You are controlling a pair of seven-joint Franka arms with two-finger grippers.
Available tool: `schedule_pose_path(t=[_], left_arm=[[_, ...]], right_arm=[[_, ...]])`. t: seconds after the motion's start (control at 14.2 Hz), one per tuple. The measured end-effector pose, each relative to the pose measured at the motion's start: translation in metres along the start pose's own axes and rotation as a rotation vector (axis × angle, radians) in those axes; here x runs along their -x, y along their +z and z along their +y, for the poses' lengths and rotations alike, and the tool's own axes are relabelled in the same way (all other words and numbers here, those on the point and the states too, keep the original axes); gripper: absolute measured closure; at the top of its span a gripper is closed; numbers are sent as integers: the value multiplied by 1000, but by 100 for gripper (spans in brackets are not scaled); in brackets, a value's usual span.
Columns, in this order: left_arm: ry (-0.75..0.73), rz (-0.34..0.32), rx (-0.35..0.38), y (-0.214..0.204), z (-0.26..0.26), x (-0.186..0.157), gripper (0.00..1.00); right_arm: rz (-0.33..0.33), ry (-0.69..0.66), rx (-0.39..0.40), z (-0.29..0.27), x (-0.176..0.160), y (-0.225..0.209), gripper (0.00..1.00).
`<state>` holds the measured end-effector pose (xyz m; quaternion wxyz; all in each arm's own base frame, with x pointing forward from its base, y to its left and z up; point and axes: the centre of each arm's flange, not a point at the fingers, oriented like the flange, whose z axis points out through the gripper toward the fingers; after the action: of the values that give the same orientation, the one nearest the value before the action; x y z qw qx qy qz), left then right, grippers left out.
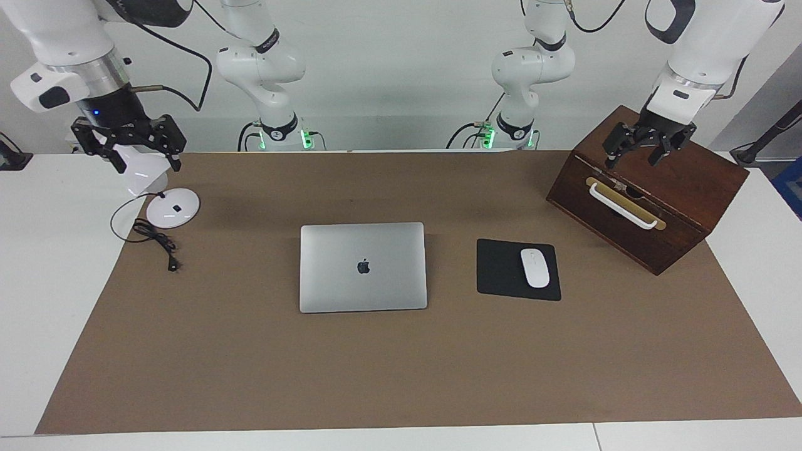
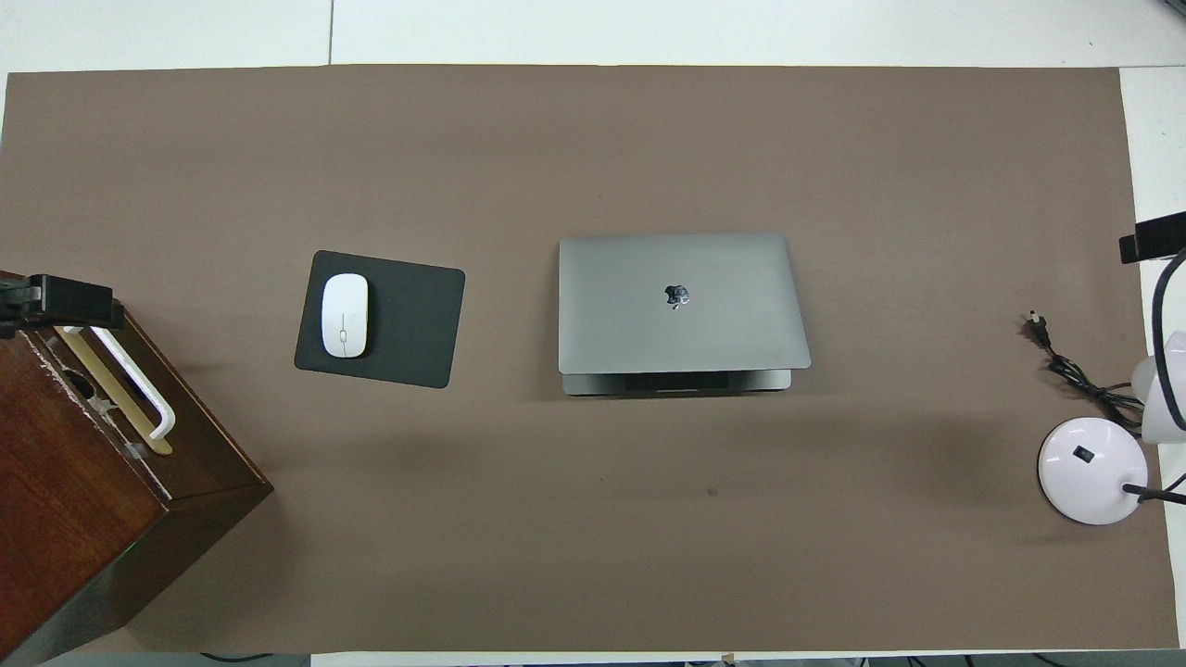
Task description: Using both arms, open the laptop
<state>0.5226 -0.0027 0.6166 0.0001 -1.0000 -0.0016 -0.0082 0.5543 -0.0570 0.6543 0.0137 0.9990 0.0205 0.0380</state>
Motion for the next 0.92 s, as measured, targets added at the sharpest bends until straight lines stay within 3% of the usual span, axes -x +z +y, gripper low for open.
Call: schedule_pose_path(t=[0.92], left_arm=[[-2, 1, 1, 0, 0, 0, 0]], right_arm=[[17, 0, 3, 0, -5, 4, 0]])
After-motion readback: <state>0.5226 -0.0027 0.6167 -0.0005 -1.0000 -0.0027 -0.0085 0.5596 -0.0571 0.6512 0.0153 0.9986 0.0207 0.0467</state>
